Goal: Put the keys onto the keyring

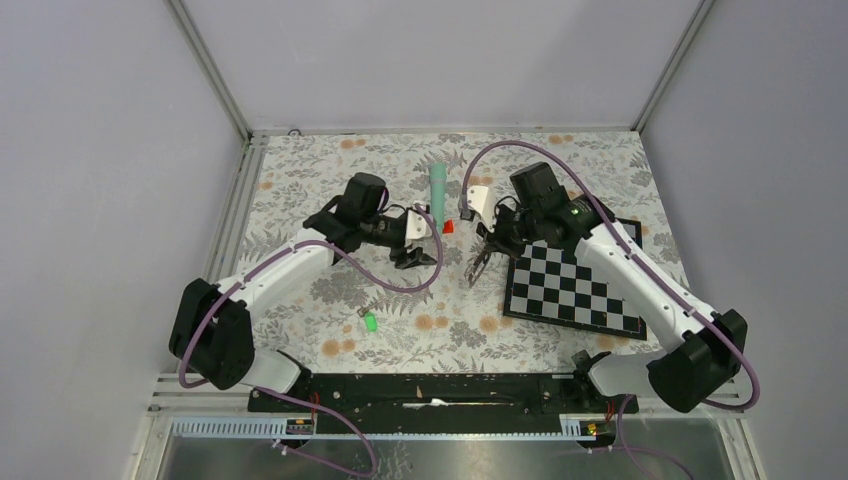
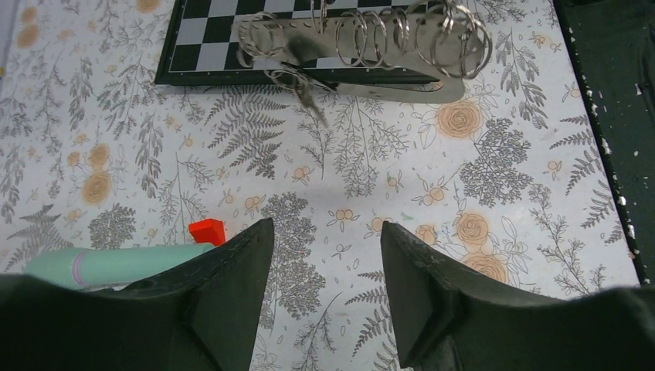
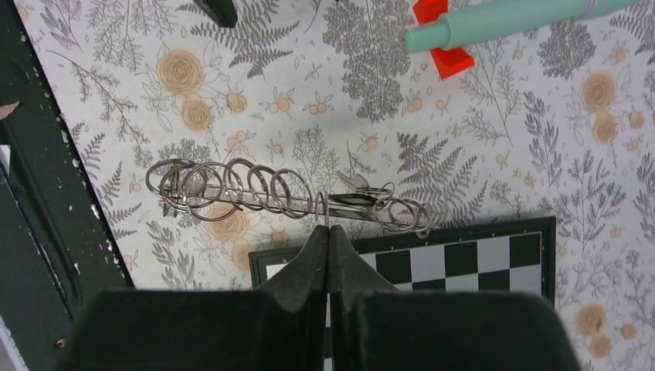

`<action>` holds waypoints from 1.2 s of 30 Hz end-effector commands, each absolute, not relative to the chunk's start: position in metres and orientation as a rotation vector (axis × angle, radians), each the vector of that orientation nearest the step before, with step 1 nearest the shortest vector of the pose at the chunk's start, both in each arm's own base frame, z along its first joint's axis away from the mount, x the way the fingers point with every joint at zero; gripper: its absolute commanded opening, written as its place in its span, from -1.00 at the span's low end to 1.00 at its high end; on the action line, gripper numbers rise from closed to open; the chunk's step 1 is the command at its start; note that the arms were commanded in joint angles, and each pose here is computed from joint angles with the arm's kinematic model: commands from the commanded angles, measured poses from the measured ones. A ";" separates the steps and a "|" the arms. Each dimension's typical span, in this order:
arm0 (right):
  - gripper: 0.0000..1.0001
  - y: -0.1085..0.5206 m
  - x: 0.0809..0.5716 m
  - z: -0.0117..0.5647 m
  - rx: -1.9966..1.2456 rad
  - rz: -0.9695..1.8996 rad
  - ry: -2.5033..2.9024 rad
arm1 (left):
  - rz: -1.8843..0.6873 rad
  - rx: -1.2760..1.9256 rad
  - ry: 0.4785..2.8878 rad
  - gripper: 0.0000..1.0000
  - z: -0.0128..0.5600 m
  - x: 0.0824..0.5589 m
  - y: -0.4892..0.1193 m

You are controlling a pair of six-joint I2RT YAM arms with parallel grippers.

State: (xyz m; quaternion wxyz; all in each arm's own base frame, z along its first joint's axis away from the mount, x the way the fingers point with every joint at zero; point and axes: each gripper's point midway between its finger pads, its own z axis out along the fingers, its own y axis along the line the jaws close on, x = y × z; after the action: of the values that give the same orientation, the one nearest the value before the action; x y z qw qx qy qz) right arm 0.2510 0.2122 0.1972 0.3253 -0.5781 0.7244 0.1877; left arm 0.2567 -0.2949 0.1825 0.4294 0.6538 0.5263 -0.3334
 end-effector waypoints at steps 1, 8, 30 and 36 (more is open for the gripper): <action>-1.00 0.195 0.248 0.201 -1.542 0.354 2.013 | -0.812 1.612 1.230 0.19 0.192 0.265 -0.303; -1.00 0.204 0.240 0.203 -1.539 0.411 2.001 | -0.820 1.608 1.233 0.18 0.190 0.262 -0.301; -1.00 0.239 0.232 0.173 -1.529 0.635 1.843 | -0.529 2.029 1.419 0.17 0.133 0.221 -0.208; -1.00 0.240 0.230 0.169 -1.526 0.657 1.841 | -0.536 2.298 1.413 0.15 0.112 0.188 -0.170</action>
State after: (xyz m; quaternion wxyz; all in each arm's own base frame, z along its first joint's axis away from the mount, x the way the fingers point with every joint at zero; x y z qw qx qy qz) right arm 0.2293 0.2284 0.1548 0.2916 -0.5795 0.7252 0.2306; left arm 0.2116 -0.2024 0.1166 0.2656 0.7656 0.5457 -0.2134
